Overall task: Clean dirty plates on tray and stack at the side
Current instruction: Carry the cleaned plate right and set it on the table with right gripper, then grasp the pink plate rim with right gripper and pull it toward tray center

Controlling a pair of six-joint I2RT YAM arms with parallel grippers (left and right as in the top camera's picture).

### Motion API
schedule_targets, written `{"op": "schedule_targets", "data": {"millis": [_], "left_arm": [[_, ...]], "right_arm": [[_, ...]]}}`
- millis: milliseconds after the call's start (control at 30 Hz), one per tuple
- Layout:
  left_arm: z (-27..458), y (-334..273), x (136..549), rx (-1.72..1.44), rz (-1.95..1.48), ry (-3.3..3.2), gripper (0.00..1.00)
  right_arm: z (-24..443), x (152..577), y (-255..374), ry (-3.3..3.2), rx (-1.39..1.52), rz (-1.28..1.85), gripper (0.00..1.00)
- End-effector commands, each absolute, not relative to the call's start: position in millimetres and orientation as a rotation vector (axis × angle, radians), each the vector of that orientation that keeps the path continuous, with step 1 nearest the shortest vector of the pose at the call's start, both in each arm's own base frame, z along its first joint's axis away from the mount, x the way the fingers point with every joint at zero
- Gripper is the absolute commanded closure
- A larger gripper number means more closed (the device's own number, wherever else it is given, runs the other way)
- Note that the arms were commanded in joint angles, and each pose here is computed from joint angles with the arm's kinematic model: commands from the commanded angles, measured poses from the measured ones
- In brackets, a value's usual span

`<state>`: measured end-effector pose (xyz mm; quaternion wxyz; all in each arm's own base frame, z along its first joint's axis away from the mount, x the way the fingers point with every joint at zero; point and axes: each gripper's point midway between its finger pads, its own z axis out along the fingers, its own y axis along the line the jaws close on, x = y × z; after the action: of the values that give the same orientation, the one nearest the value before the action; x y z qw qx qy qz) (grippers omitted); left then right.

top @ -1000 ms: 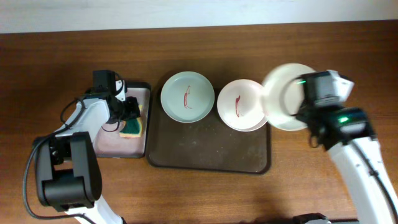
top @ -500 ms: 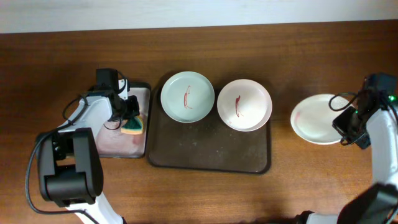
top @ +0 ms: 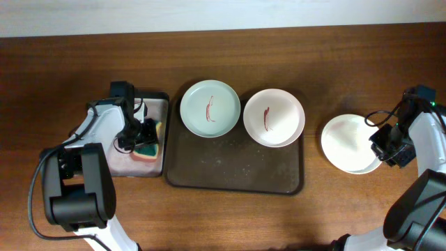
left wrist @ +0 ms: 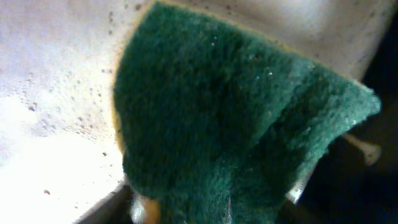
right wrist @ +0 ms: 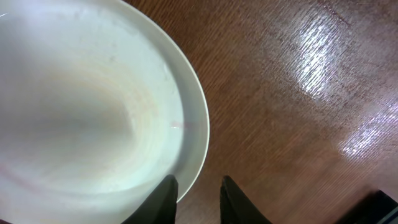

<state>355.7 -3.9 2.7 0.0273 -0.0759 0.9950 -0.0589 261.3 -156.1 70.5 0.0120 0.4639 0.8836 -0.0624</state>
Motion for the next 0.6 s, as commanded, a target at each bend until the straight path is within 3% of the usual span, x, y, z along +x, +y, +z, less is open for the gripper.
{"op": "schedule_targets", "data": {"millis": [0,100,400,433,500,533,567], "left_arm": [[-6.6,-8.0,345.0,-0.227,-0.182,3.124,0.66],[-6.6,-8.1,345.0,-0.226,-0.182,3.124,1.0],[11.3,-7.0,361.8,-0.22,-0.181,3.073,1.0],[15.9,-6.9,365.4,-0.218,-0.181,3.061,0.92],[22.5,-6.8,370.7,-0.215,-0.182,3.043,0.48],[23.2,-7.5,370.6,-0.213,-0.184,3.043,0.32],[23.0,-8.0,369.1,-0.214,-0.188,3.049,0.3]], "right_arm": [[70.7,273.5,-143.7,2.795,1.354,-0.038,0.73],[72.8,290.8,-118.4,2.84,1.161,0.229,0.71],[85.3,318.0,-60.5,2.875,0.69,0.575,0.67],[85.8,321.0,-53.1,2.881,0.625,0.581,0.67],[86.5,329.3,-34.0,2.891,0.465,0.578,0.66],[86.6,333.3,-27.4,2.89,0.422,0.568,0.65],[86.4,337.3,-22.0,2.888,0.383,0.552,0.64]]}}
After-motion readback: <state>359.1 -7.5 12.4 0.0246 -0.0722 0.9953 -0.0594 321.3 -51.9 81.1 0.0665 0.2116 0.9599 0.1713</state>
